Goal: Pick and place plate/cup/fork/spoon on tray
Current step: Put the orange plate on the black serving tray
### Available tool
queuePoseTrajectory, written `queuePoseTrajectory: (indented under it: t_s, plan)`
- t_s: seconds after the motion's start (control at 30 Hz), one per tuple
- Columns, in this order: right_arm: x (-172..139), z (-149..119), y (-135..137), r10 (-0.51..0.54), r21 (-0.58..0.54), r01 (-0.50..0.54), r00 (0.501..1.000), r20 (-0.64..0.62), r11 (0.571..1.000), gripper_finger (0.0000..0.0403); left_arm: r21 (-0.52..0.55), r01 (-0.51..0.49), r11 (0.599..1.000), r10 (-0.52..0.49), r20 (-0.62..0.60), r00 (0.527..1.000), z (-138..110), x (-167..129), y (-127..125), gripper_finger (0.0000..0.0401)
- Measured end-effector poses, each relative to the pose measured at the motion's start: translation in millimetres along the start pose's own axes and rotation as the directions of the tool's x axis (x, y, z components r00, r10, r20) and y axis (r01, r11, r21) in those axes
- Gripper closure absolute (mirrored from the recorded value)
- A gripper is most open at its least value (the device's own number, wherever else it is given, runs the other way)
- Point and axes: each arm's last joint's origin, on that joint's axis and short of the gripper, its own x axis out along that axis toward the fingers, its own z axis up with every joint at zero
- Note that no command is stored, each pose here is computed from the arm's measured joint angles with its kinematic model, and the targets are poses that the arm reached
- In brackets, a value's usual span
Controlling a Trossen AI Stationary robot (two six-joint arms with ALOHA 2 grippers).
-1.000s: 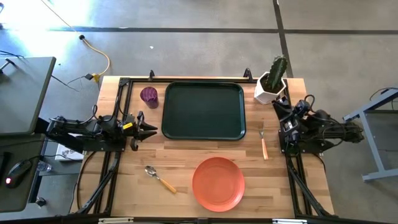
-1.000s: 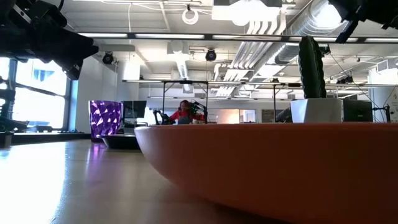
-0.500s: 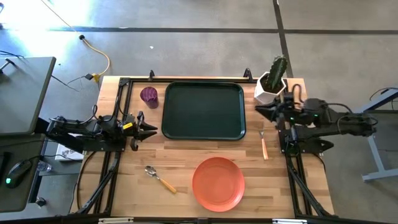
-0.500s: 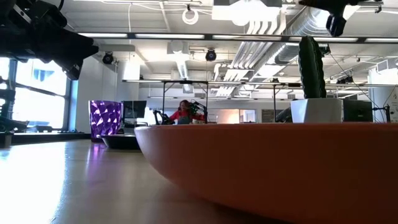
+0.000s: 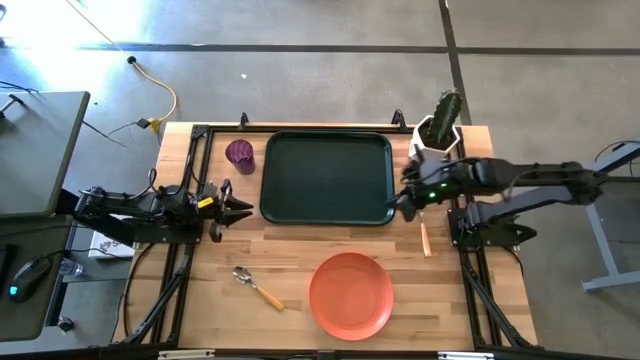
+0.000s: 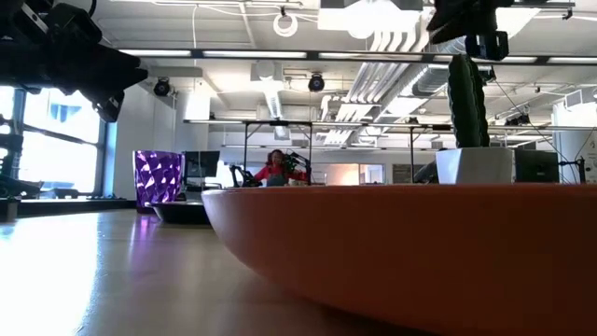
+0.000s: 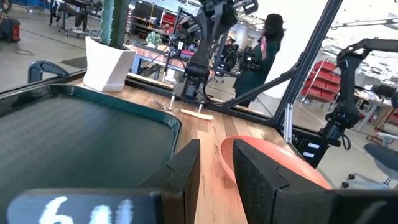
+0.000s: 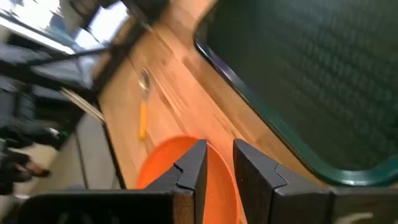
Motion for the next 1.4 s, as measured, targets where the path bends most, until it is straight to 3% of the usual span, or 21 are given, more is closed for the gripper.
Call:
queuePoseTrajectory:
  t_s: [0.47, 0.83, 1.07, 1.4]
  plan:
    - [68.9, -26.3, 27.8, -0.157, -0.140, 0.124, 0.953, -0.259, 0.982, 0.0334, 0.000, 0.000, 1.000, 0.000, 0.000, 1.000, 0.0, 0.0, 0.0, 0.0316]
    - [102.5, -48.1, 29.7, -0.250, -0.221, 0.180, 0.906, -0.343, 0.958, 0.0332, -0.010, 0.000, 1.000, 0.000, 0.000, 1.000, 0.0, 0.0, 0.0, 0.0316]
    - [115.2, -51.5, 25.8, -0.277, -0.188, 0.220, 0.884, -0.376, 0.957, 0.0295, -0.104, 0.000, 0.995, 0.000, 0.000, 1.000, 0.0, 0.0, 0.0, 0.0316]
    - [131.1, -57.1, 22.3, -0.322, -0.224, 0.251, 0.864, -0.387, 0.942, 0.0233, -0.127, 0.000, 0.992, 0.000, 0.000, 1.000, -0.1, 0.0, 0.0, 0.0316]
